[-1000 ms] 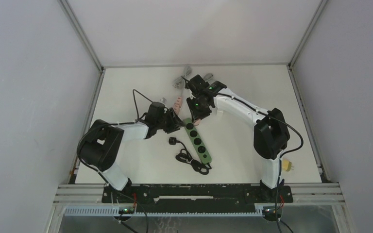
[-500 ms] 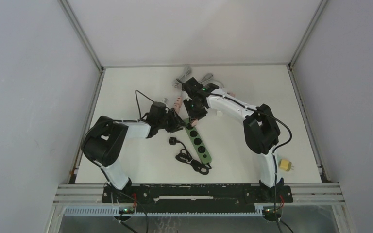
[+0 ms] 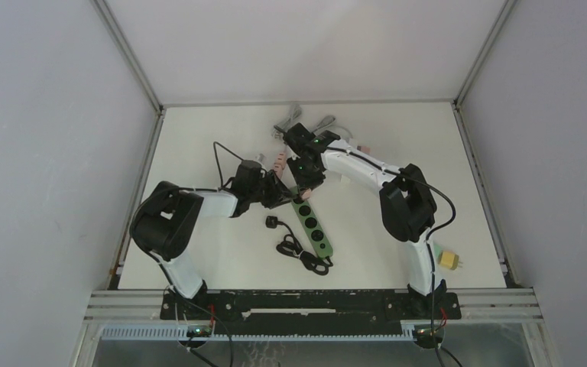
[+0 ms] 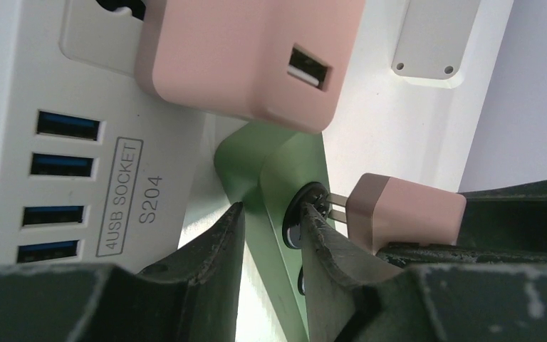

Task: Insert the plug
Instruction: Insert the plug into the socket.

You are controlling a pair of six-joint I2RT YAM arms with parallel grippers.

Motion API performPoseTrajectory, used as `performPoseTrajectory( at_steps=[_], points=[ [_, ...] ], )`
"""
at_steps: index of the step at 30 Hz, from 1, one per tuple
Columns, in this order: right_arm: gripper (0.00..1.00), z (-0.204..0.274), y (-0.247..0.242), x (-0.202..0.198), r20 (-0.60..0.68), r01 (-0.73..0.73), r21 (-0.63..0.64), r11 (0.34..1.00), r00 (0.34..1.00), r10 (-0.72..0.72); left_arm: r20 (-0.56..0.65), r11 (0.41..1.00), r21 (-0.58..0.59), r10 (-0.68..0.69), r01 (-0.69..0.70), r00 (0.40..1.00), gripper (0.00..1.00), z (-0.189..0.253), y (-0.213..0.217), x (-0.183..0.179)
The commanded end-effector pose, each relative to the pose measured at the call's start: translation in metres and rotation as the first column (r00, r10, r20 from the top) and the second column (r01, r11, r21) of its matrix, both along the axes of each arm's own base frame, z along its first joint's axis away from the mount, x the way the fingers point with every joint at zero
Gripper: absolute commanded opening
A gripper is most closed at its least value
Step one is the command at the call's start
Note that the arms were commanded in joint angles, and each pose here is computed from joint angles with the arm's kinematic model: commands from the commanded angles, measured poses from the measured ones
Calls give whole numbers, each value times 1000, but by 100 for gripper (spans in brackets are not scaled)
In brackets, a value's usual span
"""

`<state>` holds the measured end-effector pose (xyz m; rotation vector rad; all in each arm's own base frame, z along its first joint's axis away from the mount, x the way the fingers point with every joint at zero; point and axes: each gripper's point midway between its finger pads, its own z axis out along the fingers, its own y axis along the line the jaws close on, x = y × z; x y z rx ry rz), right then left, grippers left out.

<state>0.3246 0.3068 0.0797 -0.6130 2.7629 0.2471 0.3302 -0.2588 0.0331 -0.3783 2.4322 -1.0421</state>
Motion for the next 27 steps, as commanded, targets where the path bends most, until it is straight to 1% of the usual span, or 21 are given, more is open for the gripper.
performPoseTrajectory(
  at_steps=[1, 12, 16, 21, 27],
  points=[
    [0, 19, 8, 1, 28, 14, 16, 1000, 1000, -15, -6, 1000, 10, 11, -11, 1000, 37, -3, 2, 6],
    [0, 11, 11, 2, 17, 36, 17, 999, 999, -36, -10, 1000, 1, 10, -10, 1000, 36, -3, 1, 3],
    [0, 13, 17, 0, 7, 28, 41, 999, 1000, -28, -8, 1000, 0, 11, -11, 1000, 36, -2, 1, 3],
    [0, 21, 20, 0, 21, 26, 65, 998, 999, -27, -10, 1000, -1, 8, -8, 1000, 35, -3, 1, 3],
    [0, 22, 17, 4, 44, 36, 49, 998, 998, -38, -10, 1000, -5, 7, -7, 1000, 35, -2, -1, 3]
  ],
)
